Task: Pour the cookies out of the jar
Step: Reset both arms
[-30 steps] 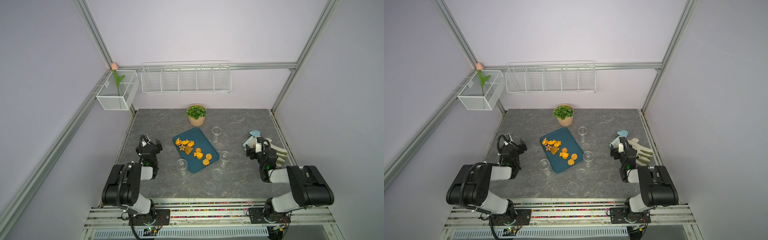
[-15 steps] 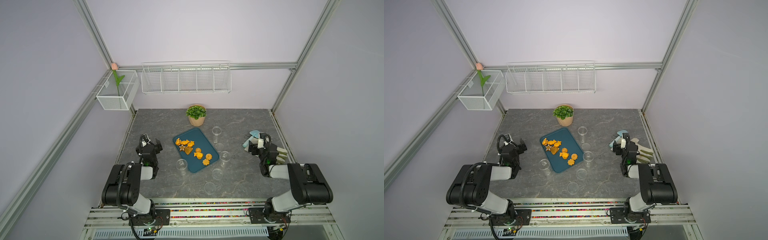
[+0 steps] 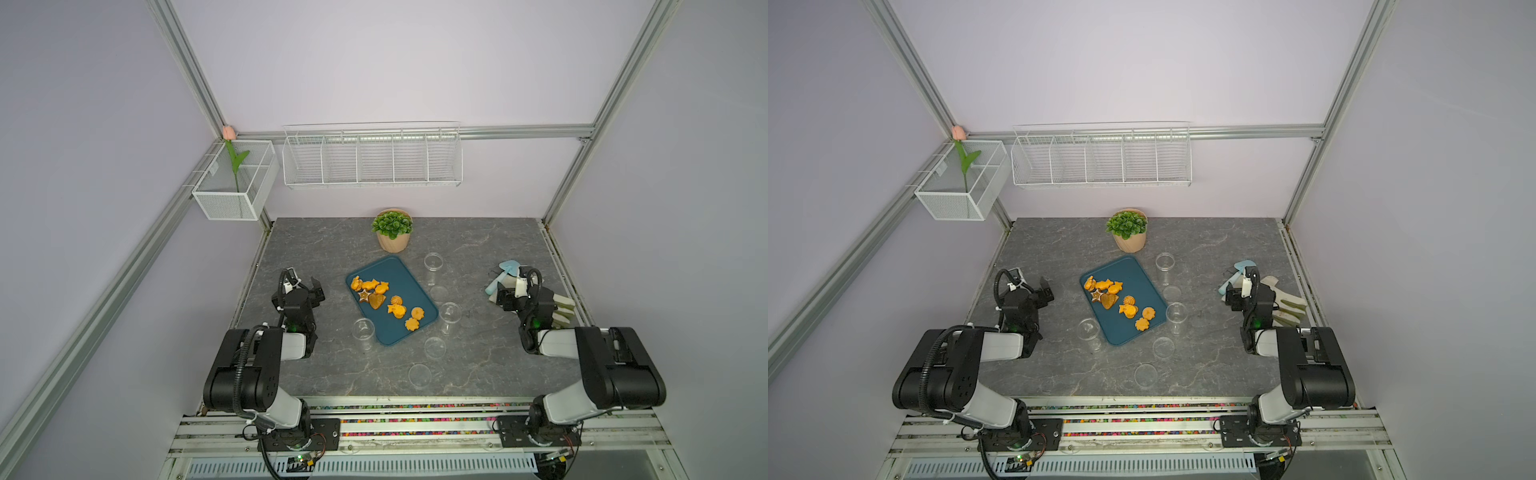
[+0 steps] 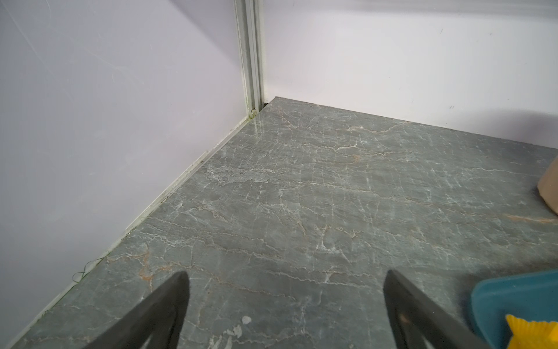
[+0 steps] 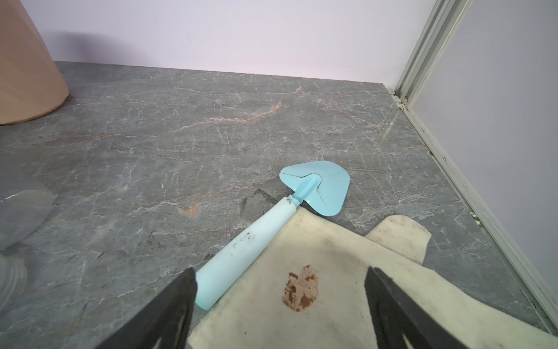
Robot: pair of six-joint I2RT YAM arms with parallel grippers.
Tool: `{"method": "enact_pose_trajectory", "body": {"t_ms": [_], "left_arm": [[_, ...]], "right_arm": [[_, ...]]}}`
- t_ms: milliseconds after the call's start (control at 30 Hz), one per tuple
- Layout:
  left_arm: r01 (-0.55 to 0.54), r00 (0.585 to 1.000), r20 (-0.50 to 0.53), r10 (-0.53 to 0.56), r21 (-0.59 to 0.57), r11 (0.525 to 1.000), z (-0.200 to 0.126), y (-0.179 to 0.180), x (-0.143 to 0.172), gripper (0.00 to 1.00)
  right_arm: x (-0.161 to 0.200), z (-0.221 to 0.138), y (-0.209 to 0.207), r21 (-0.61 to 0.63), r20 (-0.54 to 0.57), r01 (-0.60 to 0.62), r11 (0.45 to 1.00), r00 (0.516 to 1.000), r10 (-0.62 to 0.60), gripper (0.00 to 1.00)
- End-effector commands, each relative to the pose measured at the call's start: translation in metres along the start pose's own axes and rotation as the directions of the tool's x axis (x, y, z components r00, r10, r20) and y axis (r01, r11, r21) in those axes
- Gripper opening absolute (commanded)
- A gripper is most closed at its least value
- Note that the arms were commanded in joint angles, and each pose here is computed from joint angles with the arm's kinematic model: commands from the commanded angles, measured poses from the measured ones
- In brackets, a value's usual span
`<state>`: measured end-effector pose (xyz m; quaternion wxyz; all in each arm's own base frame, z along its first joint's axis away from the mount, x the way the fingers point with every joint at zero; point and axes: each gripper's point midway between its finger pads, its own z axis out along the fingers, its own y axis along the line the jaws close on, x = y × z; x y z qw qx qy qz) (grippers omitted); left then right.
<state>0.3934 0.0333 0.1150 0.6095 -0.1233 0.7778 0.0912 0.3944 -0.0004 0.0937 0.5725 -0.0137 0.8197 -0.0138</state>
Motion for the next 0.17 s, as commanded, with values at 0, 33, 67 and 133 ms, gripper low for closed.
{"method": "enact_pose_trajectory", "body": {"t_ms": [0,33,67,133], "left_arm": [[0.004,1.000,0.022,-0.004,-0.010,1.000,0.0012,0.0023,-0.0048,0.99],[0.004,1.000,0.022,-0.004,-0.010,1.000,0.0010,0.0024,-0.0044,1.00],[0.004,1.000,0.021,-0.004,-0.010,1.000,0.0010,0.0025,-0.0044,1.00],[0.005,1.000,0.022,-0.004,-0.010,1.000,0.0010,0.0024,-0.0046,1.00]], "right_arm": [[0.0015,0.0028,-0.0023,0.008,-0.008,-0.002,1.000,1.000,0.002,0.89],[0.0014,0.0028,-0.0024,0.006,-0.008,-0.004,1.000,1.000,0.004,0.89],[0.0012,0.0025,-0.0024,0.006,-0.007,-0.004,1.000,1.000,0.004,0.89],[0.0006,0.0013,-0.0016,0.001,-0.006,-0.004,1.000,1.000,0.004,0.89]]}}
